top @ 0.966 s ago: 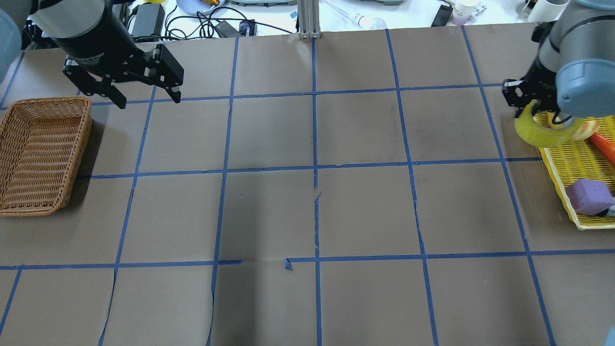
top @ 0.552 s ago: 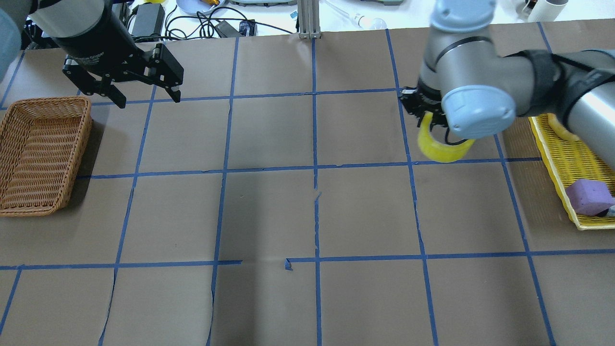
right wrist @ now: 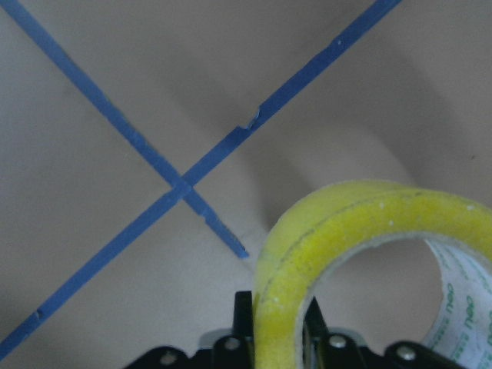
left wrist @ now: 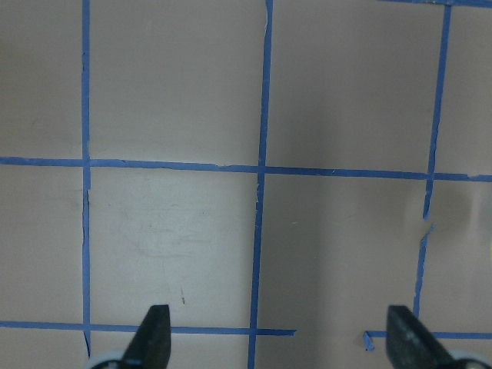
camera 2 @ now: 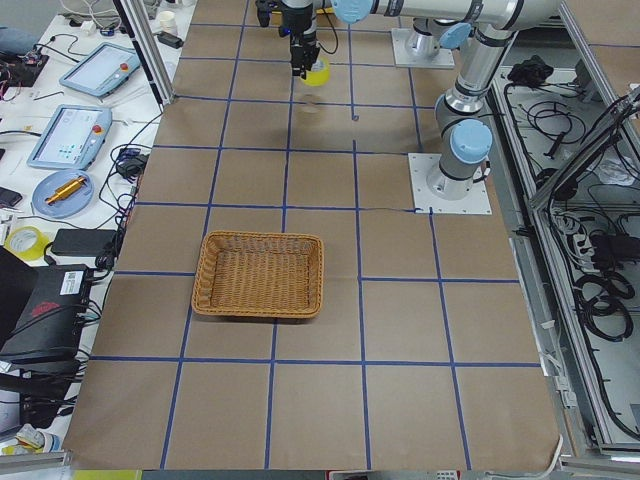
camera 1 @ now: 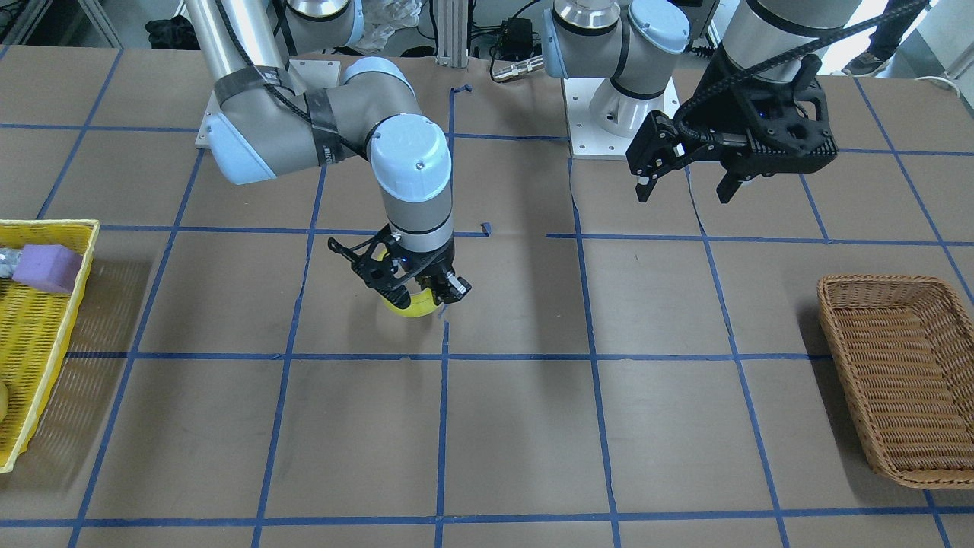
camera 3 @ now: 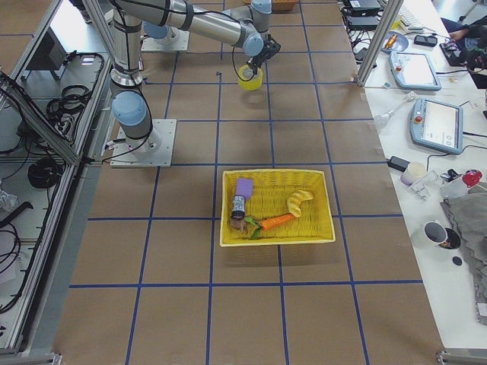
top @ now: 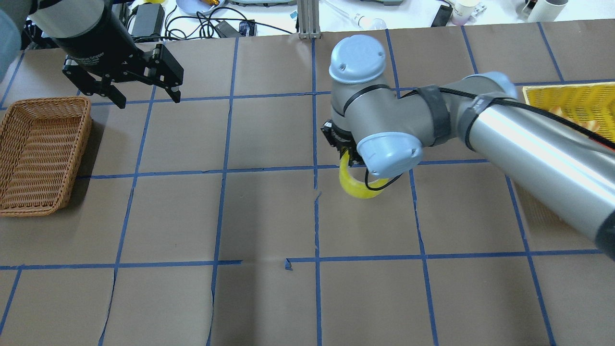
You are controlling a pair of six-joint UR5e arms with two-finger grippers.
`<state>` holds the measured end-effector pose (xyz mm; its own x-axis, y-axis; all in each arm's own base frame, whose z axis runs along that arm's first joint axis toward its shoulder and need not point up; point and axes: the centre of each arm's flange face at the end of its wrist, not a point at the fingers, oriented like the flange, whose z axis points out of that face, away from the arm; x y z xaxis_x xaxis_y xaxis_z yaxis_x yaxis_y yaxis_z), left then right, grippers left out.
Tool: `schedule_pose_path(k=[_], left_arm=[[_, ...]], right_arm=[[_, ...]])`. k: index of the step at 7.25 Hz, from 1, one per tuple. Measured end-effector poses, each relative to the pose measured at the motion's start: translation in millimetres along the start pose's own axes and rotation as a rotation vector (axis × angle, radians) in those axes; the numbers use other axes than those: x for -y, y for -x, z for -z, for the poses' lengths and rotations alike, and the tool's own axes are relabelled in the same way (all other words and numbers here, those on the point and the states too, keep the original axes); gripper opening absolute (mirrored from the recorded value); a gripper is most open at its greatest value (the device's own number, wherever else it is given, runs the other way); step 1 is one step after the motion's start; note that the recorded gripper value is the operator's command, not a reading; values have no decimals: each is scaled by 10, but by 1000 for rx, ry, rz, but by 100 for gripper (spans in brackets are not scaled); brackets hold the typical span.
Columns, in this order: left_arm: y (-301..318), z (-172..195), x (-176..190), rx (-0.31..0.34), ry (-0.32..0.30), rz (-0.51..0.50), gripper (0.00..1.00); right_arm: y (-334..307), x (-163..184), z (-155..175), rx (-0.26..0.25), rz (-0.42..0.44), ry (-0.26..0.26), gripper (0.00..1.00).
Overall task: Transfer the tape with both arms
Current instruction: 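Grasp the yellow tape roll with the right gripper and carry it to table center, then release the tape on the table and lift the right gripper while the left gripper approaches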
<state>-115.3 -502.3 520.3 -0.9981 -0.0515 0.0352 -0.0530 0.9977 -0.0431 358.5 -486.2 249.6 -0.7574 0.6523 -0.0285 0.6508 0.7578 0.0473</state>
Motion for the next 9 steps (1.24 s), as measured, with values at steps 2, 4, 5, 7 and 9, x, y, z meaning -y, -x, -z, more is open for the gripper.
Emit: schedule_pose_path(k=[2, 4, 5, 7, 9], left_arm=[[0, 0, -2, 0, 0, 1, 100], [4, 6, 0, 0, -1, 1, 100], [6, 9, 1, 0, -2, 1, 100], [14, 31, -16, -2, -6, -1, 100], [17, 80, -64, -7, -11, -15, 100]], right_arm=[[163, -168, -312, 21, 24, 14, 67], [209, -204, -379, 37, 33, 10, 100], [226, -198, -304, 50, 45, 1, 100], [173, -48, 251, 87, 92, -40, 100], [-187, 507, 891, 58, 180, -80, 100]])
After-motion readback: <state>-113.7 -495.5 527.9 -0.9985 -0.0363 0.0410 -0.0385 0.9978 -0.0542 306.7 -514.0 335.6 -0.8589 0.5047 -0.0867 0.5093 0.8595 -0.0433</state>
